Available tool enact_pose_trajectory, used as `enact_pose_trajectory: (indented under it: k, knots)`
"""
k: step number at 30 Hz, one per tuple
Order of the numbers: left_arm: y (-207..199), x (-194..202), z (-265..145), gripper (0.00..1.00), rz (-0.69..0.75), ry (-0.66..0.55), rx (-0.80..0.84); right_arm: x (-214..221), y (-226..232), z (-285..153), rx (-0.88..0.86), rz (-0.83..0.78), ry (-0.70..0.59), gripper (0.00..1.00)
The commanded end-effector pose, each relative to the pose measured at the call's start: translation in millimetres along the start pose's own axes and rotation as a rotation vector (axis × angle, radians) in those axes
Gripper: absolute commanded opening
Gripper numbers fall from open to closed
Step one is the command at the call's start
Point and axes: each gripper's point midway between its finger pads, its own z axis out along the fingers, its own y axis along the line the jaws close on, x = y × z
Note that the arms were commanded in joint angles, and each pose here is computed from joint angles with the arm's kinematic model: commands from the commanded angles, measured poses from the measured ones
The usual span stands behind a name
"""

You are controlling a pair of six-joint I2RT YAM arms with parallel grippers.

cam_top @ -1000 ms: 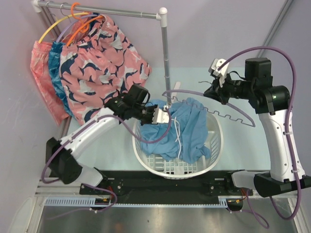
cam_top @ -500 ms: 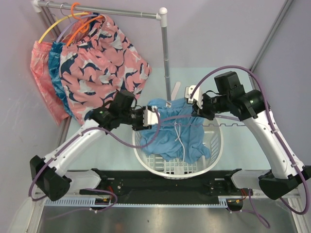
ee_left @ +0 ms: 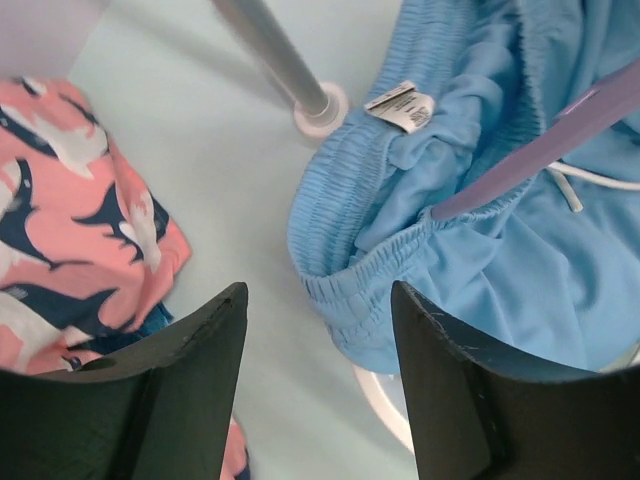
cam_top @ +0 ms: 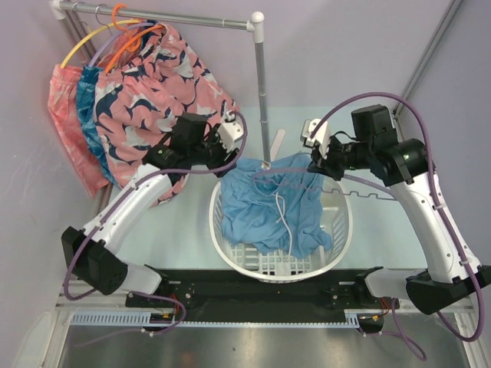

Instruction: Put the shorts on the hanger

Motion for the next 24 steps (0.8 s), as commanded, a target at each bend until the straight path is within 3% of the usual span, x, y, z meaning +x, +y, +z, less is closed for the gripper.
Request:
enact_pose_trajectory:
  k: [1, 9, 16, 22, 24]
  knots:
    - [14.0, -12.3, 5.2, 0.65, -0.144, 0.029, -0.058, -31.0, -18.9, -14.1, 0.076, -0.023, -0.111, 0.0]
    - [25.8, 3.6, 27.8, 0.64, -0.266, 0.136, -0.113, -26.4, -23.2, -7.6, 0.073, -0.01, -0.103, 0.0]
    - [13.8, 29.6, 31.2, 0.62, -0.274, 0.268, -0.084, -17.5, -8.0, 1.8, 0.01, -0.016, -0.081, 0.0]
    - [3.7, 38.0, 18.9, 0.34, -0.278, 0.316, -0.051, -15.9, -8.1, 3.6, 0.008, -0.028, -0.08, 0.0]
    - [4.0, 30.1, 14.4, 0.2, -0.27, 0.289, -0.048, -16.6, -9.0, 4.2, 0.006, -0.031, -0.083, 0.0]
